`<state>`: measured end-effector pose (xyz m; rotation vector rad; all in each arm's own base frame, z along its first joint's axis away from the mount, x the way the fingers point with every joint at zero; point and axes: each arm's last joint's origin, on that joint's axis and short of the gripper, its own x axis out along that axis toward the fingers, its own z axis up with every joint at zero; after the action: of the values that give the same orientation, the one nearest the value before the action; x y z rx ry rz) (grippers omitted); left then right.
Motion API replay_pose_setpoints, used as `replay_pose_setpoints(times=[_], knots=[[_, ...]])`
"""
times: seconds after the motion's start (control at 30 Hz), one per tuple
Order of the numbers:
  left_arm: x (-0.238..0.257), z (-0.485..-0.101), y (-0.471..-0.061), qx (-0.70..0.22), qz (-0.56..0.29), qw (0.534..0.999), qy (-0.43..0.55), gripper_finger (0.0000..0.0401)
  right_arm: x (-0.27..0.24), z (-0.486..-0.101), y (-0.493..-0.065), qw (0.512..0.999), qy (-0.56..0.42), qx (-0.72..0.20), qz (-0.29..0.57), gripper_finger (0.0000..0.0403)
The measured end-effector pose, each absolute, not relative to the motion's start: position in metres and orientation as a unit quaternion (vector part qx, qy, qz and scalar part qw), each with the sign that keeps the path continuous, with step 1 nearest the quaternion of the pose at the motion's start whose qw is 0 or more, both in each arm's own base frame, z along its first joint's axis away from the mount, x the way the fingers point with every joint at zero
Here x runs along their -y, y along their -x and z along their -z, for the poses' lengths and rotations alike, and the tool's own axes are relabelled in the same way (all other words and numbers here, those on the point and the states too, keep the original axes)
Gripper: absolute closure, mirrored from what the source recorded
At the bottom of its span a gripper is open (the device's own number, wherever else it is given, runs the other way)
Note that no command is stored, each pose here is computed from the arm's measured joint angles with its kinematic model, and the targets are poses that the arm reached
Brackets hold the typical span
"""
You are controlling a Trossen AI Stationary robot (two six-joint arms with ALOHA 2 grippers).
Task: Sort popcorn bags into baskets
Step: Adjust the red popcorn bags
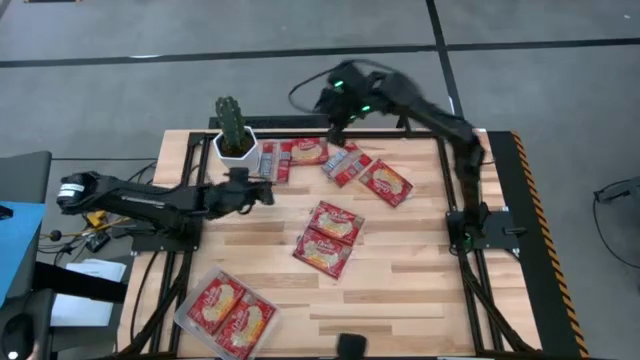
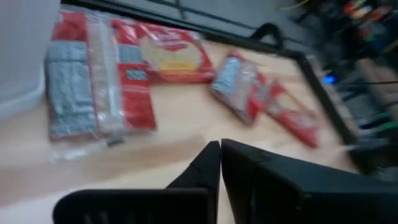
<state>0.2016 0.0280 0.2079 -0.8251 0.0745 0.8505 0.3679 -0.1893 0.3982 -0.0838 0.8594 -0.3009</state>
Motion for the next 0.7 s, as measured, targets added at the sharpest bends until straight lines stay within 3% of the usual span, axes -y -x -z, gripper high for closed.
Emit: replay_pose_setpoints(times=[0.2,0.33,0.5,0.7], knots=[[-0.059,-0.190,-0.234,-0.134,-0.431,0.825,0.341,0.0401,0.172,-0.454,-0.317,0.911,0.033,-0.358,0.201,0.0373],[-0.076,-0.176,-0.252,-0.209,-0.481,0.789,0.319,0.0401,0.161,-0.479,-0.287,0.917,0.022,-0.331,0.221,0.0386],[-0.092,-0.161,-0.278,-0.275,-0.499,0.775,0.275,0.0401,0.152,-0.490,-0.267,0.915,0.011,-0.330,0.232,0.0389],[-0.100,-0.130,-0.292,-0.322,-0.511,0.740,0.296,0.0401,0.150,-0.484,-0.260,0.901,-0.007,-0.369,0.230,0.0372]])
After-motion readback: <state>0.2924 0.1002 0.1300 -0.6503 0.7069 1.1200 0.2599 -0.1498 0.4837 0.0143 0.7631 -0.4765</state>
